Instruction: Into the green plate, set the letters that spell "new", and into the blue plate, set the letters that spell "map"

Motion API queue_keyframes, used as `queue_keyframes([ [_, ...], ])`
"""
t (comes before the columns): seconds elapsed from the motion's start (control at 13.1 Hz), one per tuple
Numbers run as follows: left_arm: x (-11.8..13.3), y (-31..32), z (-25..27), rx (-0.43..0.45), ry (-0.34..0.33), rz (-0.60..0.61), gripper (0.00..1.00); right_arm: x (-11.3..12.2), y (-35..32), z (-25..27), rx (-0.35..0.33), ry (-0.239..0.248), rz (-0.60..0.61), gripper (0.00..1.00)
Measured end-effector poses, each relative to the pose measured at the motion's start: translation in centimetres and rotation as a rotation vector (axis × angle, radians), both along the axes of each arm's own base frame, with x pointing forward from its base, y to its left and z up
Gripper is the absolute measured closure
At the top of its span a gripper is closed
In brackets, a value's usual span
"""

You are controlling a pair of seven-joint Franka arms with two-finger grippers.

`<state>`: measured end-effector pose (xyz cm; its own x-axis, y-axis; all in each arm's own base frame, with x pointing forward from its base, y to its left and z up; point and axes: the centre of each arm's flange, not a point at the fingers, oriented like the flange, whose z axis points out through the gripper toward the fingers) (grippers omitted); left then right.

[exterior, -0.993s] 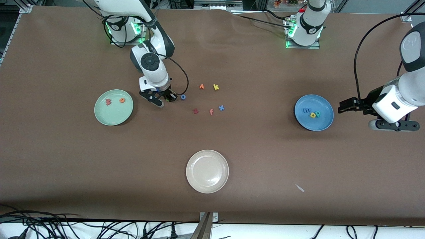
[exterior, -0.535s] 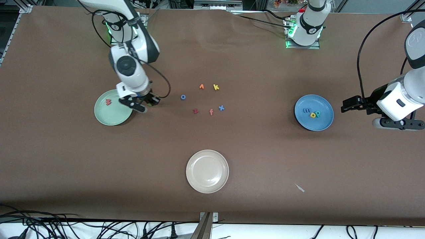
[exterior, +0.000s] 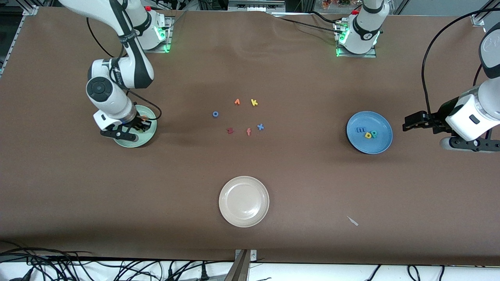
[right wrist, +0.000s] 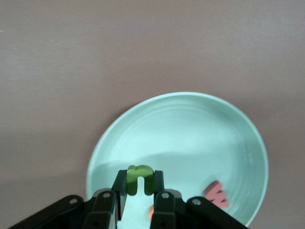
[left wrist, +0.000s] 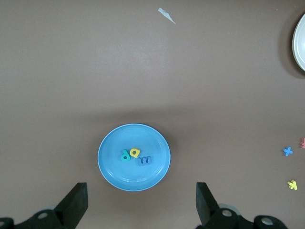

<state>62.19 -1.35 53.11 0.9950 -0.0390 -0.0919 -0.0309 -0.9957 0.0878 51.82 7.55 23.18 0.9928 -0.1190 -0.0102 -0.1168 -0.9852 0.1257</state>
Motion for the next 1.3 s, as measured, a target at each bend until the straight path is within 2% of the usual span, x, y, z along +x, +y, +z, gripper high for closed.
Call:
queue_keyframes([
  [0.08,0.0,0.0,0.0,0.0,0.0,0.0,0.0,0.1,-0.7,-0.4,-0.003,0.001,0.012,0.68],
  [0.23,0.0,0.3,0.0,0.001,0.001,0.005,0.0,0.2,-1.1,-0.6,-0.005,-0.001,0.021,0.49],
  [0.53,0.0,0.8,0.0,0.002,0.001,0.012,0.0,0.9,-0.6,0.5,0.004,-0.021,0.039,0.03],
  [0.69,0.0,0.8,0.0,0.002,0.0,0.012,0.0,1.8,-0.2,2.2,0.007,0.005,0.039,0.0],
  [0.84,0.0,0.8,0.0,0.002,0.0,0.012,0.0,3.3,0.6,5.5,0.004,0.081,0.036,0.0],
  [0.92,0.0,0.8,0.0,0.002,0.0,0.012,0.0,4.2,1.1,7.6,0.004,0.105,0.045,0.0],
  [1.07,0.0,0.8,0.0,0.002,-0.001,0.012,0.0,6.1,2.1,12.0,0.012,0.096,0.08,0.0],
  [1.22,0.0,0.8,0.1,0.002,-0.001,0.011,0.0,7.1,2.9,16.1,0.015,0.117,0.098,0.0],
  [1.3,0.0,0.8,0.1,0.002,-0.001,0.011,0.0,7.6,3.2,18.2,0.022,0.113,0.108,0.0],
])
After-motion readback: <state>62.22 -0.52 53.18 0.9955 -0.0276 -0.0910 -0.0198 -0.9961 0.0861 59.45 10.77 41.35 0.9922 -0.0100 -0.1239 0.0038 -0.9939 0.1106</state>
